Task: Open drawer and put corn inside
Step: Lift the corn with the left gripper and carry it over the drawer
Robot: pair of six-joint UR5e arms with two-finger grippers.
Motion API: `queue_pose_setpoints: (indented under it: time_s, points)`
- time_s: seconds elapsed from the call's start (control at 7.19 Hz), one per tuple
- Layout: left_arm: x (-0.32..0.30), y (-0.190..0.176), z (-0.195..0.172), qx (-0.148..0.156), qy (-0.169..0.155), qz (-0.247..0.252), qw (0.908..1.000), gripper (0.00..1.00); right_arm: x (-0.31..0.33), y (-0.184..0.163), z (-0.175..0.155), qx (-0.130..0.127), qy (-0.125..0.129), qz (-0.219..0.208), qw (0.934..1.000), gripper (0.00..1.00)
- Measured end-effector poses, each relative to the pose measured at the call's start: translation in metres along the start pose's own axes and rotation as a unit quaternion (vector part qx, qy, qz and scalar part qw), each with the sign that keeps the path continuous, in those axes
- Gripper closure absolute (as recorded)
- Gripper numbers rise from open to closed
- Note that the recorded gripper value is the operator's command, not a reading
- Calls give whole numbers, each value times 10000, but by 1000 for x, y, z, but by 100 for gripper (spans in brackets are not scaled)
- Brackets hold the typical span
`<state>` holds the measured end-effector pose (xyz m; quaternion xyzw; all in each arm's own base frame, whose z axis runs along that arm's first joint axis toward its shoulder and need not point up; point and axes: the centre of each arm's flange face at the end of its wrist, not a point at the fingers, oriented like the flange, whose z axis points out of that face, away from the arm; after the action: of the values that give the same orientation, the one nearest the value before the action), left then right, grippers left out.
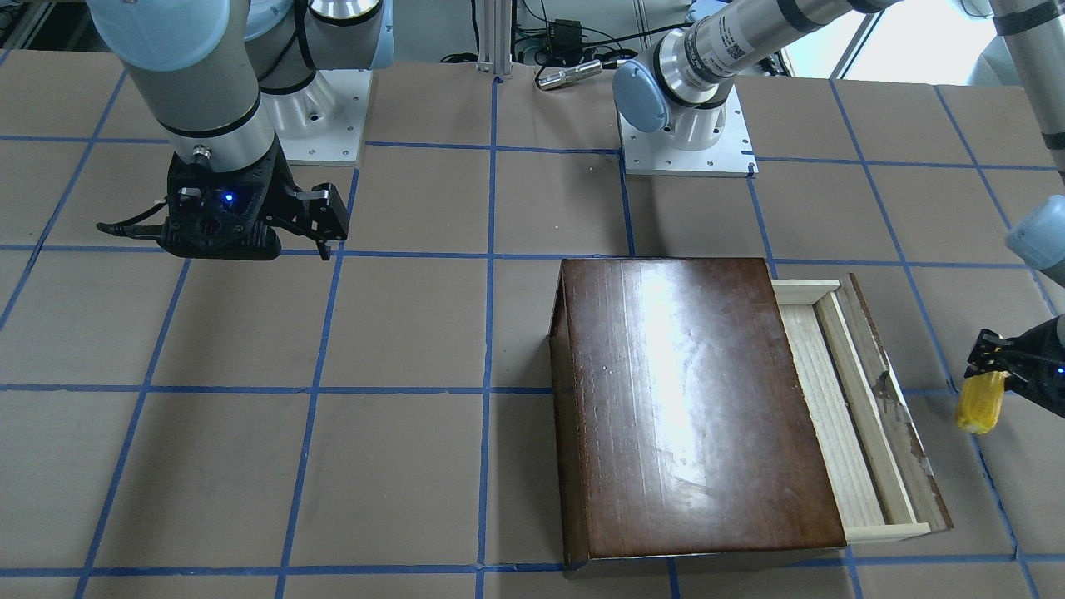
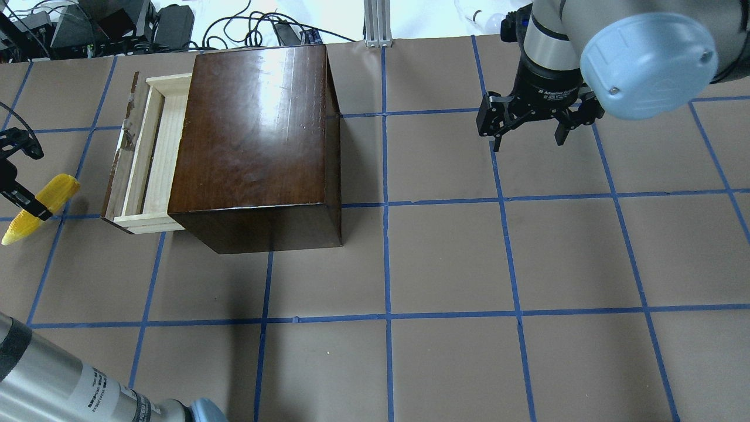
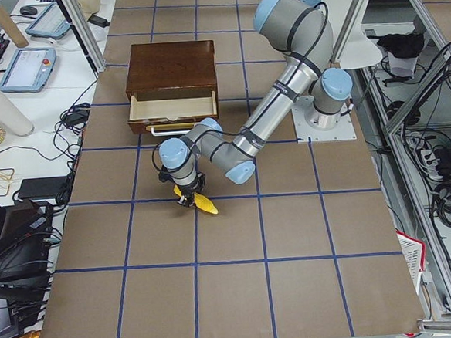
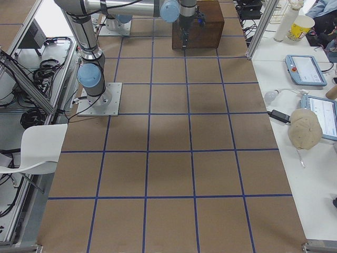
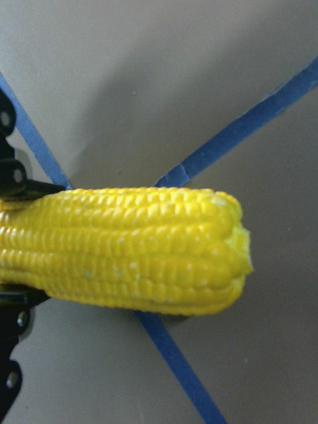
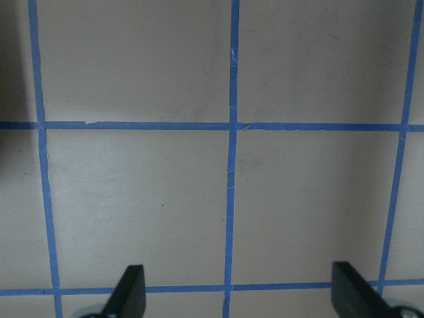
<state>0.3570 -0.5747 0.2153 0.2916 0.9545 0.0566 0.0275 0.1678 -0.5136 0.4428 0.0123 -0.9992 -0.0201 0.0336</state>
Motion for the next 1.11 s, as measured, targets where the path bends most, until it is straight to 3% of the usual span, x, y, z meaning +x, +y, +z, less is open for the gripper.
queue_pose_setpoints:
  time_s: [0.28, 0.7, 1.11]
  points:
    - [-7, -10, -42, 54, -139, -114, 9998, 100, 0, 0, 0, 4, 0, 0, 10000, 0]
    - [19, -54, -131, 199, -221, -749, 9967, 100, 0, 0, 0, 3, -5, 0, 10000, 0]
    - [74, -103, -225, 557, 24, -1558, 9862, 100, 0, 0, 0, -2, -14, 0, 10000, 0]
